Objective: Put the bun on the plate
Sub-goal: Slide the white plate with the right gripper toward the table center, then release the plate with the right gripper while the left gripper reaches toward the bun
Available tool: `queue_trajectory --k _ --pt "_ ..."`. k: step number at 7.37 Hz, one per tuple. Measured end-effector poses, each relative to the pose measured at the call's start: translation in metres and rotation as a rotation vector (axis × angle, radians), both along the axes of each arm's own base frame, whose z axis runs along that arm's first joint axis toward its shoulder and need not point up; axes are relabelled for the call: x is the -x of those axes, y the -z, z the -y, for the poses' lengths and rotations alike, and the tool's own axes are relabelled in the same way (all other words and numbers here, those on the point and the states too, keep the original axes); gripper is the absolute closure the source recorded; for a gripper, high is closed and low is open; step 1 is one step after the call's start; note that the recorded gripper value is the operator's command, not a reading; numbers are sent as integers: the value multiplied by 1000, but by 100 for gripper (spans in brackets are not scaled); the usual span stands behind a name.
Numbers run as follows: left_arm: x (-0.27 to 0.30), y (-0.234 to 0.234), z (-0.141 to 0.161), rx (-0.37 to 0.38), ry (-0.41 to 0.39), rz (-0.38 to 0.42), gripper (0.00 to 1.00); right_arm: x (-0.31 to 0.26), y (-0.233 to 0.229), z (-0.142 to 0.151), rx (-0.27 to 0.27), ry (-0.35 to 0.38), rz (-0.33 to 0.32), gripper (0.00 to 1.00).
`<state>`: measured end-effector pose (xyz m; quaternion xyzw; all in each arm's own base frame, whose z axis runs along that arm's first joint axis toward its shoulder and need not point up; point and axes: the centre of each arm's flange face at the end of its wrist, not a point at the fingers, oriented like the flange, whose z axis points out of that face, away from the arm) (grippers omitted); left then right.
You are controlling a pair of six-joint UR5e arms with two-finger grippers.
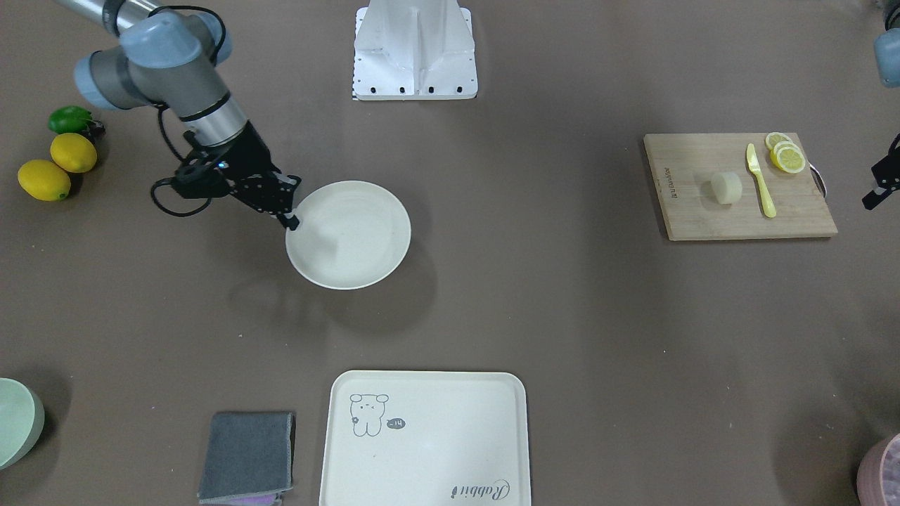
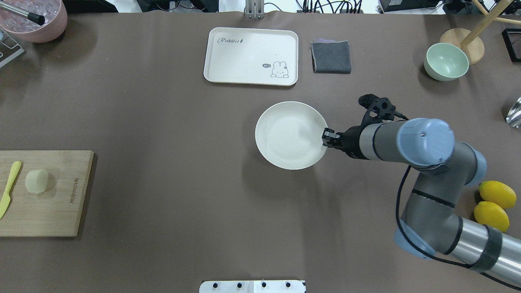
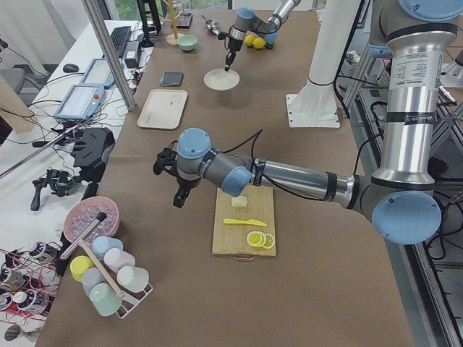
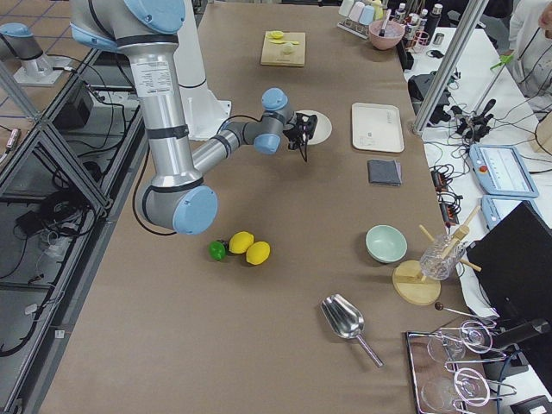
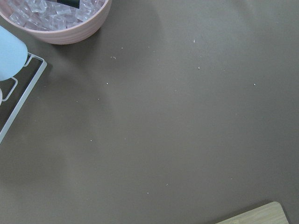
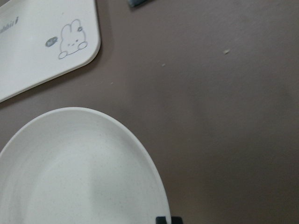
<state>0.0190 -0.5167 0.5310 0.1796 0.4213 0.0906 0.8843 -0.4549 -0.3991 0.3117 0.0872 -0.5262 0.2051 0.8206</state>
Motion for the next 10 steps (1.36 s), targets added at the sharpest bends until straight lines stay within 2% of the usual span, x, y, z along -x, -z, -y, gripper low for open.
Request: queue_trajectory --k 2,4,5,6,8,10 --pt "0 0 0 0 0 0 2 67 51 -38 8 -22 -24 100" --pt "0 -2 0 3 0 0 2 114 64 -62 3 -35 -50 100" --pt "0 -2 0 4 0 1 2 128 65 -64 2 -36 -60 37" --pt "0 -2 0 5 0 1 2 135 66 -64 -2 -35 -68 1" --pt "0 -3 0 9 2 0 2 129 72 -54 -33 -33 -74 0" --pt "-5 -2 -2 57 29 -16 2 74 86 -5 -44 7 -105 0"
